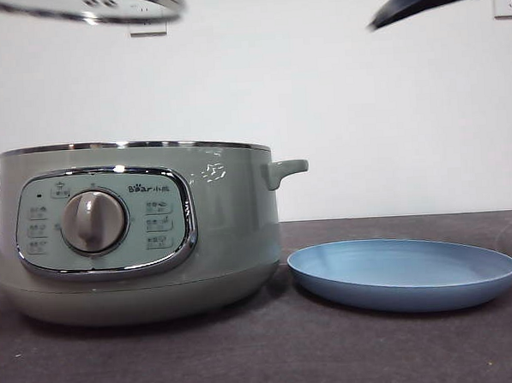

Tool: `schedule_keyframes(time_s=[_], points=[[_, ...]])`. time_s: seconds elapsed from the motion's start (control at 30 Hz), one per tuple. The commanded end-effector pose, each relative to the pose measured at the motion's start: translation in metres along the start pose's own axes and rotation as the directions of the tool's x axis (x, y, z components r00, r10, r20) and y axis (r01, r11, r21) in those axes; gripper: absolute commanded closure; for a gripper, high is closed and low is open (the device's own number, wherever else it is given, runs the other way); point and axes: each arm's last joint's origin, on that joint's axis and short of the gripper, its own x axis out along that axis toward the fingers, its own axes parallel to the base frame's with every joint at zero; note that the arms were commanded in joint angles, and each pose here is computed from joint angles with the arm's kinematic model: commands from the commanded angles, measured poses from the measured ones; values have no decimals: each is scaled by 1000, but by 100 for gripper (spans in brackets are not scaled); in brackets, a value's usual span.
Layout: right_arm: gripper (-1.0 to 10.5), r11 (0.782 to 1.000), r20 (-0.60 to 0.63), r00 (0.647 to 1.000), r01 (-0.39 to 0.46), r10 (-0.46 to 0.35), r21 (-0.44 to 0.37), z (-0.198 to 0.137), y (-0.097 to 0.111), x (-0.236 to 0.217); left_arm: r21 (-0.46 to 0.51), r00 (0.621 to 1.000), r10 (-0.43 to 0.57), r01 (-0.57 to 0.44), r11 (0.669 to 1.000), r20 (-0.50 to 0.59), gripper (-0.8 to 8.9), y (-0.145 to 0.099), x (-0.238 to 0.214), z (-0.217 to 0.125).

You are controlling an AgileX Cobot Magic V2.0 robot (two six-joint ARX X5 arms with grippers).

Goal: Take the pumpkin out from the steamer,put the pumpkin in the blue plate,close the lid

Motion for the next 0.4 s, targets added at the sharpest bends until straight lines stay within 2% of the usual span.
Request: schedule_keyframes(time_s=[0.03, 0.2, 0.4], points=[[373, 998, -47, 999, -14, 11, -59, 13, 9, 27, 1, 990, 104, -105, 994, 97, 822, 8, -24, 7], [373, 990, -134, 991, -42, 24, -136, 37, 29, 68, -19, 964, 234, -234, 972, 125, 822, 16, -50, 2], [372, 970, -274, 959, 2, -71, -244, 65, 54, 112, -24, 923, 363, -363, 931, 127, 822, 22, -71, -4]])
